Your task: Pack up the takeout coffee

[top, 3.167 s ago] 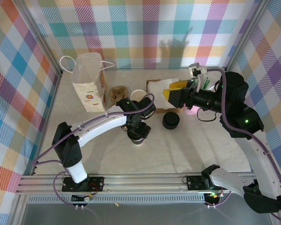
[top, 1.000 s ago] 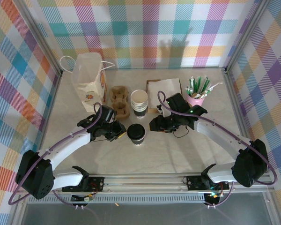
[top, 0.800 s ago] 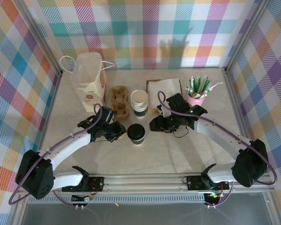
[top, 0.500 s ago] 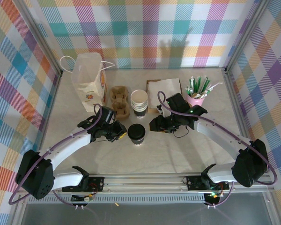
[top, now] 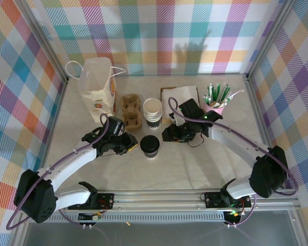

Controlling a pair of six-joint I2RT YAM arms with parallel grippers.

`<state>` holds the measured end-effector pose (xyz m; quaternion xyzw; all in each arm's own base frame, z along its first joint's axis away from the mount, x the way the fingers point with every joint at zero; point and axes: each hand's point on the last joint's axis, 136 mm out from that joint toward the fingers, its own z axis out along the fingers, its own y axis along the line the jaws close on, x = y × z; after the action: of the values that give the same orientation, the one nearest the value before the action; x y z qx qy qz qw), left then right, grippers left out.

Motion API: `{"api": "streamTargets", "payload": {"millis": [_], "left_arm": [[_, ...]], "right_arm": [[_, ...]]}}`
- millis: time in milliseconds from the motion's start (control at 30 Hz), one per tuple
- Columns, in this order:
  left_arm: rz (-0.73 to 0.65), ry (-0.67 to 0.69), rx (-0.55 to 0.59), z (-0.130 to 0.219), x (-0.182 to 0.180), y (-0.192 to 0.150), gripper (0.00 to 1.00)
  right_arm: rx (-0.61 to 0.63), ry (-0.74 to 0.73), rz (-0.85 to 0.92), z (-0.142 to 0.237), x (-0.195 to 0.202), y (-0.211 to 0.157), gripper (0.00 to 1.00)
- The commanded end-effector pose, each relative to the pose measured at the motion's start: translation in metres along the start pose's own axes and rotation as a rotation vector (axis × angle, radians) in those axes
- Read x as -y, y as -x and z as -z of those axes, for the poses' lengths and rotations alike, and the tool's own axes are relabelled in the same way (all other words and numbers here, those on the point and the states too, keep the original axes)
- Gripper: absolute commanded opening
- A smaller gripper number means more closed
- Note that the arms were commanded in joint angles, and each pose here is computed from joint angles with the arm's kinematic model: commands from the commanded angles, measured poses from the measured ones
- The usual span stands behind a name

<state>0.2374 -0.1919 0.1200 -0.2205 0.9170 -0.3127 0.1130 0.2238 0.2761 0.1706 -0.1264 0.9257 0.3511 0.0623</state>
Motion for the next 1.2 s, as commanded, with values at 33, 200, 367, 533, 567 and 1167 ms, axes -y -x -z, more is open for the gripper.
{"api": "streamTargets", "payload": {"millis": [33,200,367,533,567,1167], "left_arm": [[-0.031,-0.028,0.026,0.012,0.008,0.005,0.27],[-0.071,-0.110,0.018,0.015,0.027,0.004,0.34],[-0.093,-0.123,-0.018,0.012,0.032,0.001,0.38],[-0.095,-0.115,-0.054,0.005,0.032,-0.003,0.39],[-0.095,-0.116,-0.057,0.004,0.032,-0.003,0.39],[-0.077,-0.073,-0.084,-0.010,0.017,-0.011,0.39]], "right_arm": [[-0.024,-0.016,0.030,-0.010,0.003,0.007,0.44],[-0.049,0.008,0.014,-0.025,0.005,0.010,0.37],[-0.064,0.033,-0.003,-0.035,0.006,0.011,0.38],[-0.081,0.045,-0.015,-0.041,0.007,0.010,0.37],[-0.088,0.048,-0.018,-0.043,0.007,0.009,0.37],[-0.176,0.055,-0.061,-0.064,0.025,-0.011,0.22]]}}
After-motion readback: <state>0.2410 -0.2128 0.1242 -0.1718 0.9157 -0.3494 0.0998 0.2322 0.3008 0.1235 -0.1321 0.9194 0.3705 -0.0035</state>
